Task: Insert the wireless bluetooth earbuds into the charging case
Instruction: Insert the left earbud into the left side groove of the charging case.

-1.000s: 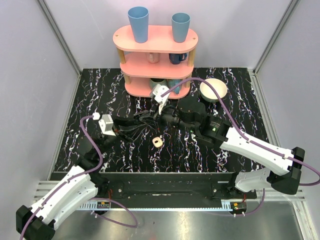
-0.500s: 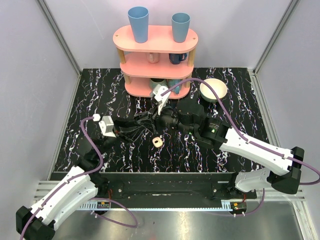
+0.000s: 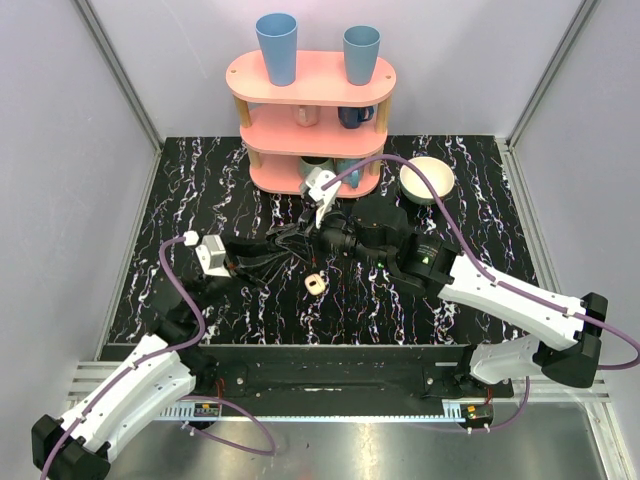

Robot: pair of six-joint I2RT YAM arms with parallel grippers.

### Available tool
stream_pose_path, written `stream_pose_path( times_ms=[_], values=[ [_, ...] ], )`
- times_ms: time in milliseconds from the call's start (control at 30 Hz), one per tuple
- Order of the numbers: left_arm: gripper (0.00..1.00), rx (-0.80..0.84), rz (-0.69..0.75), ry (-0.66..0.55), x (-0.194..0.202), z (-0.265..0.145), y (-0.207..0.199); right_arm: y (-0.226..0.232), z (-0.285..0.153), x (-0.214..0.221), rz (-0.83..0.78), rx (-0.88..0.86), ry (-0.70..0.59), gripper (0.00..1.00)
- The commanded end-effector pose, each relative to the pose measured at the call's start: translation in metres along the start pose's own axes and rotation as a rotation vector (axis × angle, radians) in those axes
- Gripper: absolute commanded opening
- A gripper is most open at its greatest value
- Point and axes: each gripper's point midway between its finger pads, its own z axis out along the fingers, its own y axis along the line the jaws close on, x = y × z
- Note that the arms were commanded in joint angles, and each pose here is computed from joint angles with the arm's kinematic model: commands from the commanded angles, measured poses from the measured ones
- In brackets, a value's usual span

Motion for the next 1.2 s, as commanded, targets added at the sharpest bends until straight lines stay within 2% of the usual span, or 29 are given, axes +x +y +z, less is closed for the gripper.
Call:
stream_pose_path(
  times_ms=[0,33,200,433,633,1167],
  values=[
    [0.0,0.065,0.084,-0.159,-0.048,0.003,-0.016,0.011,-0.001,0.017,-0.019,-0.062,0.065,0.05],
    [0.0,0.063,0.083,-0.16,-0.048,0.003,-0.016,0.012,-0.002,0.016,-0.025,-0.075,0.062,0.01],
    [0.0,0.067,0.073,-0.177,-0.051,0.003,-0.017,0.011,-0.006,0.018,-0.058,-0.08,0.033,0.0],
    [0.0,0.12,0.036,-0.19,-0.056,0.006,-0.026,0.007,-0.002,0.029,-0.137,-0.087,0.051,0.0],
    [0.0,0.097,0.003,-0.227,-0.064,0.007,-0.023,0.0,-0.003,0.037,-0.189,-0.07,0.053,0.0],
    [0.0,0.097,-0.011,-0.269,-0.072,0.004,-0.025,0.005,-0.014,0.036,-0.239,-0.109,0.038,0.0]
  ],
)
